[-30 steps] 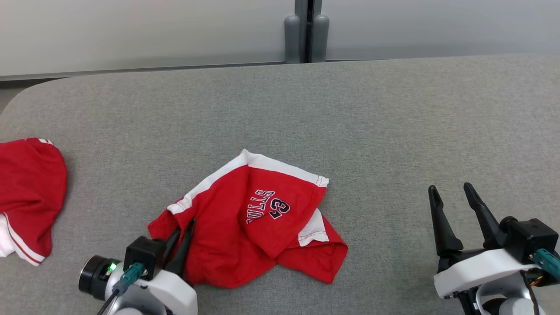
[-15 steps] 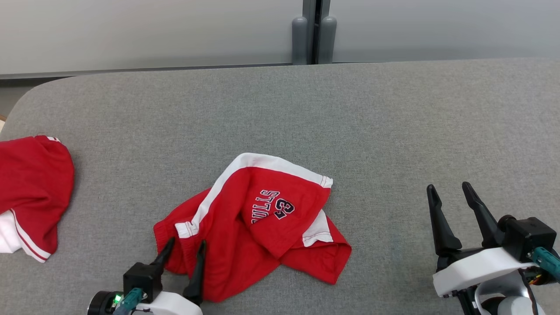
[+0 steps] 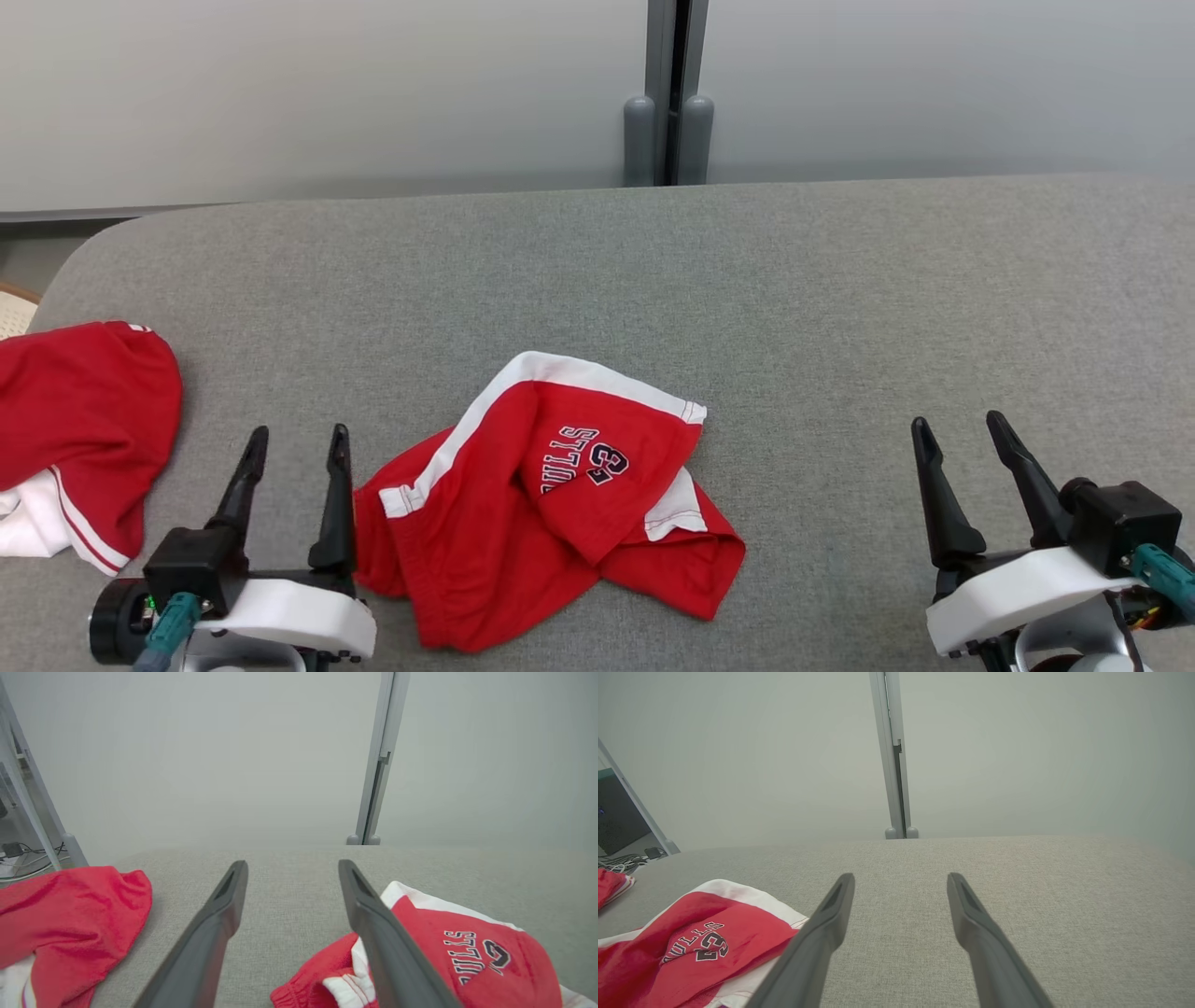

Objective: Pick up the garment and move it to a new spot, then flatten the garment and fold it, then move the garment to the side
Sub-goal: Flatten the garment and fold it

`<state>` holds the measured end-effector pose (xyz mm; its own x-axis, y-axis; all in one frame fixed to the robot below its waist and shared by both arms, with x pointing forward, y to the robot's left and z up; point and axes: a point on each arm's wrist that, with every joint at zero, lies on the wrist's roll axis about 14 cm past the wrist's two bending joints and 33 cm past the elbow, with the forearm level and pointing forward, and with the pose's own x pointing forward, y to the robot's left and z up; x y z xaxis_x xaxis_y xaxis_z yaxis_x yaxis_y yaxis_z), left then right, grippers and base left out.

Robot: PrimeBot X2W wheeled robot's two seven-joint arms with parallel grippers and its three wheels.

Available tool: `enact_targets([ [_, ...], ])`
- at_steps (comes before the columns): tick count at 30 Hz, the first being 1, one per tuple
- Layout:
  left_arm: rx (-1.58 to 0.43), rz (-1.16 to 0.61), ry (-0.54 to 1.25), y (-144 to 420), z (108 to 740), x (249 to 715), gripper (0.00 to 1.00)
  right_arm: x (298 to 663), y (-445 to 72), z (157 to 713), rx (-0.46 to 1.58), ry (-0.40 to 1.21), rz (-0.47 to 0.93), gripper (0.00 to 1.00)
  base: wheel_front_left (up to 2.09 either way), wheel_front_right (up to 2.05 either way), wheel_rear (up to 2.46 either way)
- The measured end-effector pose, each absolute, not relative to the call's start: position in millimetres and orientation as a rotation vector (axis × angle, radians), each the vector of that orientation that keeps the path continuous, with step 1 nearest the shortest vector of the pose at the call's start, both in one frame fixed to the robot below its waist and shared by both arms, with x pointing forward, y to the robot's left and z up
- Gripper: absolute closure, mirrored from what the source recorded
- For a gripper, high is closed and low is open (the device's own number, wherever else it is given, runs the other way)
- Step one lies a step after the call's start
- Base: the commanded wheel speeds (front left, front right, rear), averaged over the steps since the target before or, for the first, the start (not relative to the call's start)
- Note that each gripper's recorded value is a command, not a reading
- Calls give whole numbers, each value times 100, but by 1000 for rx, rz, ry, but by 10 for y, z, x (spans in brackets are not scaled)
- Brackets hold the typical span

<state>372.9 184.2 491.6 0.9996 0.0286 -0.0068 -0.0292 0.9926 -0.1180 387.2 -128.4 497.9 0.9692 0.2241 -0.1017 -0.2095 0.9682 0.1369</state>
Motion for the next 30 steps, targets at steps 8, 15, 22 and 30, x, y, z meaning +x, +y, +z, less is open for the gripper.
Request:
enact_targets([
  [8, -72, 23, -49, 1942, 5085, 3691, 0, 3769, -1323, 5051, 102, 105, 218, 0, 0, 0, 0],
  [15, -59, 2, -12, 1920, 4994, 3660, 0, 3745, -1367, 5075, 100, 99, 207, 0, 0, 0, 0],
  [22, -56, -5, 7, 1901, 4955, 3660, 0, 3747, -1360, 5061, 110, 103, 206, 0, 0, 0, 0],
  [30, -70, -59, 99, 1740, 4794, 3641, 0, 3753, -1350, 5036, 114, 110, 208, 0, 0, 0, 0],
])
